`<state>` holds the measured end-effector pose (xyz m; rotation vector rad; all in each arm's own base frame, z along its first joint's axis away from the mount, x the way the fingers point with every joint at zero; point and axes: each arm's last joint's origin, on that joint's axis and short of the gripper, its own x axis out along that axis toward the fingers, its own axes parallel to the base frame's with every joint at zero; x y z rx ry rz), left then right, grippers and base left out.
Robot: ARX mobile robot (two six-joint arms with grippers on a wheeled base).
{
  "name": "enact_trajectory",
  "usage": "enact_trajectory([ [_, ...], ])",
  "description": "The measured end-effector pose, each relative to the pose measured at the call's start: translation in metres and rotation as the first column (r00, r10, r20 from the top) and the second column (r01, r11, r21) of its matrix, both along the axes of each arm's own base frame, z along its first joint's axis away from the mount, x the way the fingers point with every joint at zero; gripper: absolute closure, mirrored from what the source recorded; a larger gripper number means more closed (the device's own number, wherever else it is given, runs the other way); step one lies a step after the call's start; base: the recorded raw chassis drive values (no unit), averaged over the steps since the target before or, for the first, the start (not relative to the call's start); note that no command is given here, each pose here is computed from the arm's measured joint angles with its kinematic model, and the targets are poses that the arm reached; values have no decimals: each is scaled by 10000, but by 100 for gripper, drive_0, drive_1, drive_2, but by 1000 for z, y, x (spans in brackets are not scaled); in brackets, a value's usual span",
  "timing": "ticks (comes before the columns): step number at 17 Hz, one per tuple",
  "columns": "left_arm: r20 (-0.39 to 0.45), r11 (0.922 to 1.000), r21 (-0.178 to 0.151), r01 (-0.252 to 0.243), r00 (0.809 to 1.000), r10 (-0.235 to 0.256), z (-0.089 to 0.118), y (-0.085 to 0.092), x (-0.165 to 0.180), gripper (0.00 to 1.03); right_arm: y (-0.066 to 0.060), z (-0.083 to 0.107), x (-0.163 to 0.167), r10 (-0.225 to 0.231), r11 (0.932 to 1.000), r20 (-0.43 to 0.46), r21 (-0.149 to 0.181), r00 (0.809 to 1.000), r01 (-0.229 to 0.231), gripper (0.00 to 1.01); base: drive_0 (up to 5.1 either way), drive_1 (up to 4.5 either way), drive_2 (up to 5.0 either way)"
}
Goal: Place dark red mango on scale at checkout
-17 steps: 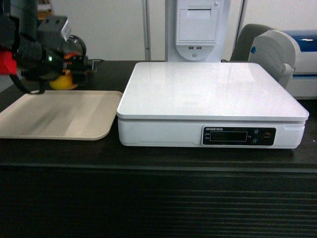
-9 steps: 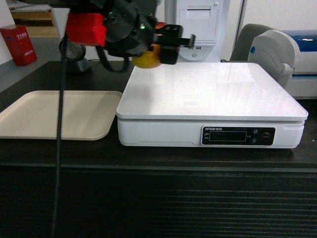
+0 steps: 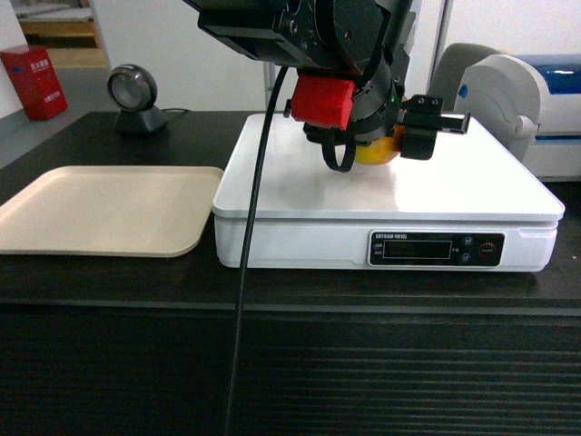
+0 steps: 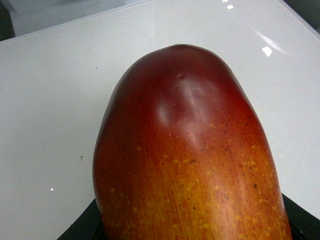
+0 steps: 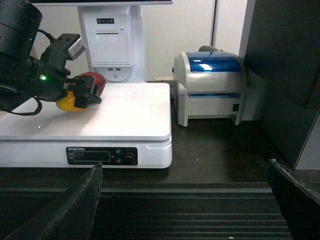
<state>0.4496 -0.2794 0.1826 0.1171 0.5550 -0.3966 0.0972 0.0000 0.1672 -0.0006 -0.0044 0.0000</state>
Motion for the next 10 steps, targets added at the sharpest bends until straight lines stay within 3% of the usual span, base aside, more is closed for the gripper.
enact_trajectory([
  [2,-169,9992,77,-396,9991,397,-4,-2,8,44,0,0,0,0,10000,4,0,10000,0,3,0,0,0],
  [7,-728,9981,25,-623,9954,623,-11,-12,13,43,0,0,0,0,10000,0,0,10000,0,3,0,0,0],
  [9,-718,9976,50,-693,9950,695,-10,-12,12,24,0,0,0,0,10000,0,0,10000,0,3,0,0,0],
  [10,-680,9976,25,-694,9953,695,-10,-12,13,3,0,0,0,0,10000,0,0,10000,0,3,0,0,0],
])
